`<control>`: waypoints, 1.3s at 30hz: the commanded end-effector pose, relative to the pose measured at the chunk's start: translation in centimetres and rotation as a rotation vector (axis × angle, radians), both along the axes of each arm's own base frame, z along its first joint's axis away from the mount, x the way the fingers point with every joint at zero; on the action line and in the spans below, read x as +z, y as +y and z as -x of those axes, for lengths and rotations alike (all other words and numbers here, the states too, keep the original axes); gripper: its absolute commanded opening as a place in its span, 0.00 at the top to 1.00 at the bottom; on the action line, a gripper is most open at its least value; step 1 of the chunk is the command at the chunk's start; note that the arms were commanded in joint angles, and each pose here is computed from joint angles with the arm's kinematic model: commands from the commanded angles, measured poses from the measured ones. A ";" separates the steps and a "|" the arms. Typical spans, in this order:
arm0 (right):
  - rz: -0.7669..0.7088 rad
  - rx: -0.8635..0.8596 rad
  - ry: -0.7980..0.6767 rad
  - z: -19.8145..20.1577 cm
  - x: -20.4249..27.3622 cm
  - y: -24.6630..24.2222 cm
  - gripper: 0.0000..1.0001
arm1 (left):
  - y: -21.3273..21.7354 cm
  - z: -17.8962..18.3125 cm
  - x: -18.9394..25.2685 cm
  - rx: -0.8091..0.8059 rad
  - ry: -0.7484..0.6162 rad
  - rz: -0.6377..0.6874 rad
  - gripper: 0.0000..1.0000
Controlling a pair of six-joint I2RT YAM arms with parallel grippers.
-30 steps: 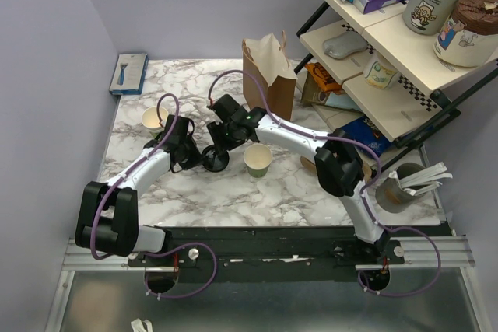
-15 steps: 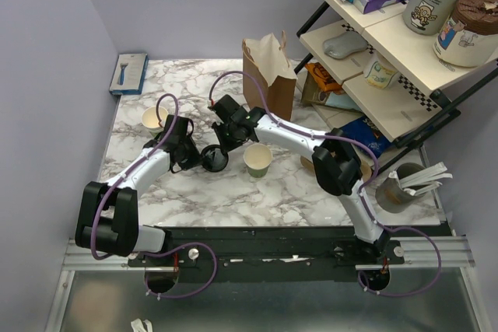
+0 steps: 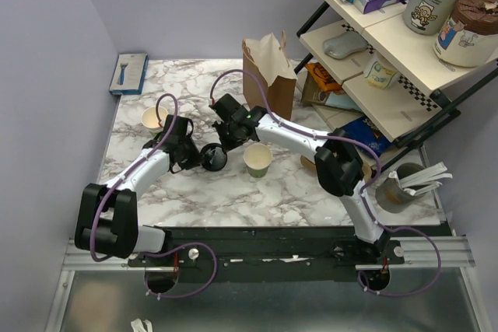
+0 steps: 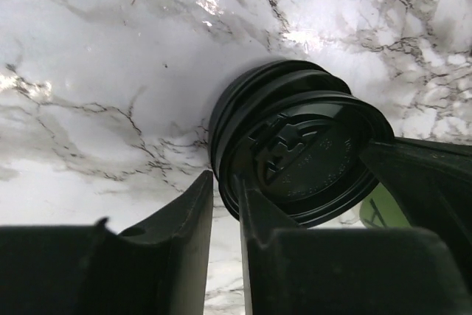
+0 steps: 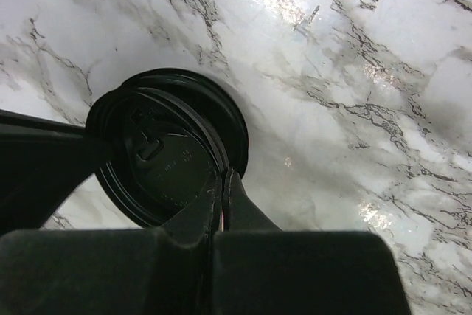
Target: Pack the takeout coffee
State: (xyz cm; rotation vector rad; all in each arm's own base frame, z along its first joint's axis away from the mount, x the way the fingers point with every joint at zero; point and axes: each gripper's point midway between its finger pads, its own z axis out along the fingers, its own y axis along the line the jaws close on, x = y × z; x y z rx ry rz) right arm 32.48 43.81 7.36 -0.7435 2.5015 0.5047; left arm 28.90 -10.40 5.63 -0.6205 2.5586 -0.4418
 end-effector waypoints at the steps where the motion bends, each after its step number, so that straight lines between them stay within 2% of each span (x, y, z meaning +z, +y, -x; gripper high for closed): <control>1: -0.048 -0.036 -0.035 -0.2 3.4 0.0 0.99 | -0.4 -0.3 2.1 -0.014 -0.048 0.030 0.55; 6: -0.054 -0.053 -0.043 -0.3 4.2 -0.1 0.99 | -0.1 -0.2 2.6 -0.007 -0.058 0.018 0.38; 11: -0.052 -0.063 0.001 -0.1 4.1 -0.4 0.99 | -0.3 0.1 3.1 -0.012 -0.066 0.033 0.35; 15: -0.094 -0.044 0.074 0.5 4.4 -0.6 0.99 | -0.6 0.3 4.6 -0.015 -0.105 0.065 0.27; 22: -0.229 0.058 0.211 2.7 6.4 0.0 0.99 | -2.2 0.8 8.2 -0.057 -0.181 0.169 0.25; 27: -0.276 0.092 0.258 3.3 7.1 0.0 0.99 | -1.8 1.4 10.2 -0.040 -0.236 0.178 0.23; 39: -0.270 0.099 0.250 3.2 6.3 -0.1 0.99 | -2.8 2.1 12.4 -0.061 -0.279 0.255 0.26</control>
